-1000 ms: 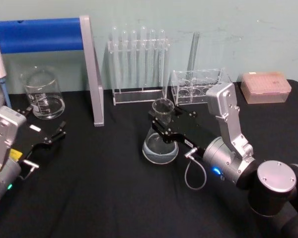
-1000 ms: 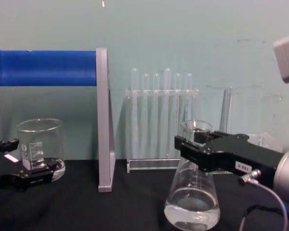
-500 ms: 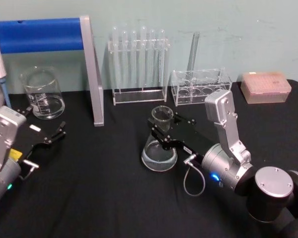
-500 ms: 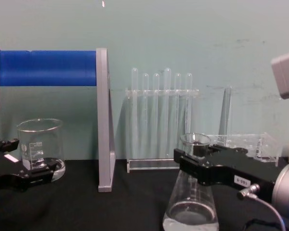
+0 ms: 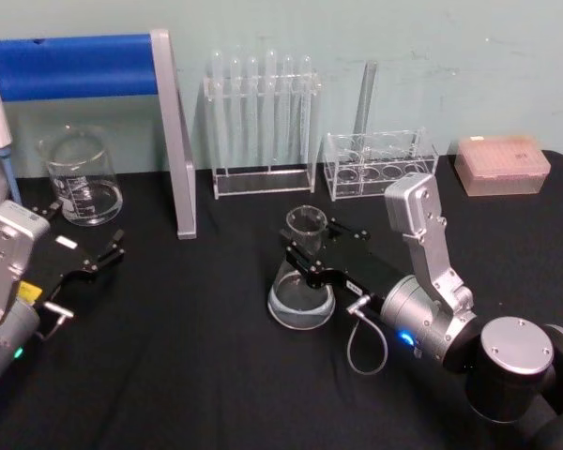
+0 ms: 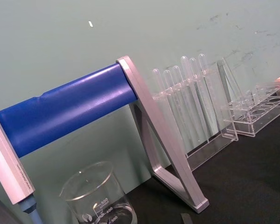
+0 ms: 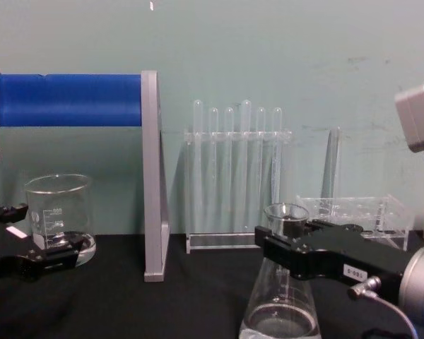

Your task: Grasp the erlenmeyer flask with one hand, shake it three times, then place it back.

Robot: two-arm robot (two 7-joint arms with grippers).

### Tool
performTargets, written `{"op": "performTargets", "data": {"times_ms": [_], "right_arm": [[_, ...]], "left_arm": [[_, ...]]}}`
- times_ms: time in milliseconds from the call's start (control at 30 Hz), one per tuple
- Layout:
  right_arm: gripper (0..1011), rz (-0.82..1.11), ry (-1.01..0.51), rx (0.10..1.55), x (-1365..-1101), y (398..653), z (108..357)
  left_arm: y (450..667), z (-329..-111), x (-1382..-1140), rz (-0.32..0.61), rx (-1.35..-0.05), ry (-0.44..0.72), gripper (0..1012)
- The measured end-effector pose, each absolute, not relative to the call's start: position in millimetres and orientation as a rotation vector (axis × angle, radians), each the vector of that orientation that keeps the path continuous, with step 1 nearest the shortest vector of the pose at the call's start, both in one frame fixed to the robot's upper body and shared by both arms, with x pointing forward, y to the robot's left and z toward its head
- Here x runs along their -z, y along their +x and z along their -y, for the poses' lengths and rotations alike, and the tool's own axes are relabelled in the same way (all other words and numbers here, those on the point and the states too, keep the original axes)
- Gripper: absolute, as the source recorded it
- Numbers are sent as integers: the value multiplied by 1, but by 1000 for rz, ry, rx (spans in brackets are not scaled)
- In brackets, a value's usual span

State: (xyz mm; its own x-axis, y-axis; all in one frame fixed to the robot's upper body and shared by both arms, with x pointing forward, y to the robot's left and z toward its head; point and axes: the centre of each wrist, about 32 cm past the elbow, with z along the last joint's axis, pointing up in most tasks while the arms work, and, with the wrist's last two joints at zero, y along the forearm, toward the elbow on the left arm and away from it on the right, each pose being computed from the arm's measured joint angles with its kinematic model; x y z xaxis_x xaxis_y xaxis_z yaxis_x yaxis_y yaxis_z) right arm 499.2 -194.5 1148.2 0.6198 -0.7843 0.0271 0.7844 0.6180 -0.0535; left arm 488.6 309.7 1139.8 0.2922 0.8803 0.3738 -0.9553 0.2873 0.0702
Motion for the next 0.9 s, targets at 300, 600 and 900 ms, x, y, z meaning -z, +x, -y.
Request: {"op": "performTargets", "data": {"times_ms": [300, 600, 900], "right_arm": [[450, -1, -68, 900, -1148, 499, 194], [450, 1, -72, 900, -1148, 499, 194], [484, 1, -72, 900, -1149, 499, 194]], "left_arm": [[489, -310, -1140, 285, -1248, 305, 1001], [489, -310, -1140, 285, -1248, 305, 1001], [489, -310, -1140, 285, -1248, 304, 1001]]}}
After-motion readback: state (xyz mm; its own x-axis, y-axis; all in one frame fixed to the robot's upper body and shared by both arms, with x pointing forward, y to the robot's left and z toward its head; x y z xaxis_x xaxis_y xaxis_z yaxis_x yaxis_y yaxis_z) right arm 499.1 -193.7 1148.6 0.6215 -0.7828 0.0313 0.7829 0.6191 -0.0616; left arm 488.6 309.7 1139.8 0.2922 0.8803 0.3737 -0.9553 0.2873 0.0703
